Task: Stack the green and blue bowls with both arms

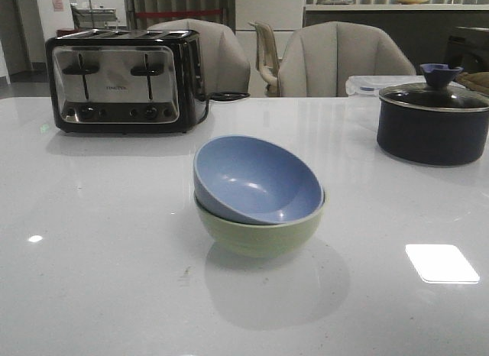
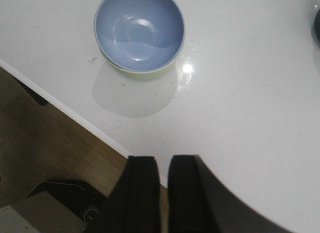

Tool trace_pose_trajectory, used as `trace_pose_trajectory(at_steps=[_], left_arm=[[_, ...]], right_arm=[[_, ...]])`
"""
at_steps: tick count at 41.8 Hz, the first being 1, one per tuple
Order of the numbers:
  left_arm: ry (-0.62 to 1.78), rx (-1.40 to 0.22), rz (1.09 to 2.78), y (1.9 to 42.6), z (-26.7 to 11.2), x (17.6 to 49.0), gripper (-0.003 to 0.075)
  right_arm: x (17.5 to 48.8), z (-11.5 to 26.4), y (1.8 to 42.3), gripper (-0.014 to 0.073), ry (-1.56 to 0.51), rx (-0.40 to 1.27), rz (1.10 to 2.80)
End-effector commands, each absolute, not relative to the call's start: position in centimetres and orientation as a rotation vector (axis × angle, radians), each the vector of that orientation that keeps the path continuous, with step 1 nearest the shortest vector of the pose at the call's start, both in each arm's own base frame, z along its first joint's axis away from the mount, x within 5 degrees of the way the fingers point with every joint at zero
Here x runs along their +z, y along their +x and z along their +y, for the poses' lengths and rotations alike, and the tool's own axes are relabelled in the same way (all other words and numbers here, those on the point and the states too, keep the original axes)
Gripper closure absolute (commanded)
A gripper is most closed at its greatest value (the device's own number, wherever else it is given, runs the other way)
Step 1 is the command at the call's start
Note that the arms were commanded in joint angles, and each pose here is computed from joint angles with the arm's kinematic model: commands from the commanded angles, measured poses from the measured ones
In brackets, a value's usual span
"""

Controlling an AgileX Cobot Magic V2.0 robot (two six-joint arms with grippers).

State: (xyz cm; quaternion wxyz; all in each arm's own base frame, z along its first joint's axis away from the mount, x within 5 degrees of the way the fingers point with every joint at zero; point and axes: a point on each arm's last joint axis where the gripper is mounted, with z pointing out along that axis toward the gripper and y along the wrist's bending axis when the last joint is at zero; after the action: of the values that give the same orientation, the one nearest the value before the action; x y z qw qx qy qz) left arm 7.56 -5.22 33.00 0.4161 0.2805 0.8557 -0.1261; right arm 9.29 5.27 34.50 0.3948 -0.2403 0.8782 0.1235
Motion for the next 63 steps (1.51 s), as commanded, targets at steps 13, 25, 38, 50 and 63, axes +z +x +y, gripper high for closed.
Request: trace_pose_trajectory(at_steps=[13, 25, 38, 50, 63], left_arm=[[0.670, -0.348, 2.051, 7.8, -5.5, 34.4, 0.0298], [0.670, -0.348, 2.050, 7.8, -5.5, 34.4, 0.0570], [0.664, -0.352, 2.033, 7.9, -5.5, 34.6, 0.0619], [0.665, -0.352, 2.035, 7.9, -5.5, 34.6, 0.0619], [0.665, -0.352, 2.035, 7.9, -5.5, 34.6, 0.0619]], right_arm=[[35.6, 5.3, 9.5, 0.0552, -0.595, 0.316, 2.147], [35.7, 5.3, 9.5, 0.0552, -0.594, 0.316, 2.147], [34.2, 5.5, 9.9, 0.0552, -0.587, 0.313, 2.156], [33.6, 5.5, 10.0, 0.0552, -0.589, 0.312, 2.169], [33.6, 5.5, 10.0, 0.0552, -0.589, 0.312, 2.169]])
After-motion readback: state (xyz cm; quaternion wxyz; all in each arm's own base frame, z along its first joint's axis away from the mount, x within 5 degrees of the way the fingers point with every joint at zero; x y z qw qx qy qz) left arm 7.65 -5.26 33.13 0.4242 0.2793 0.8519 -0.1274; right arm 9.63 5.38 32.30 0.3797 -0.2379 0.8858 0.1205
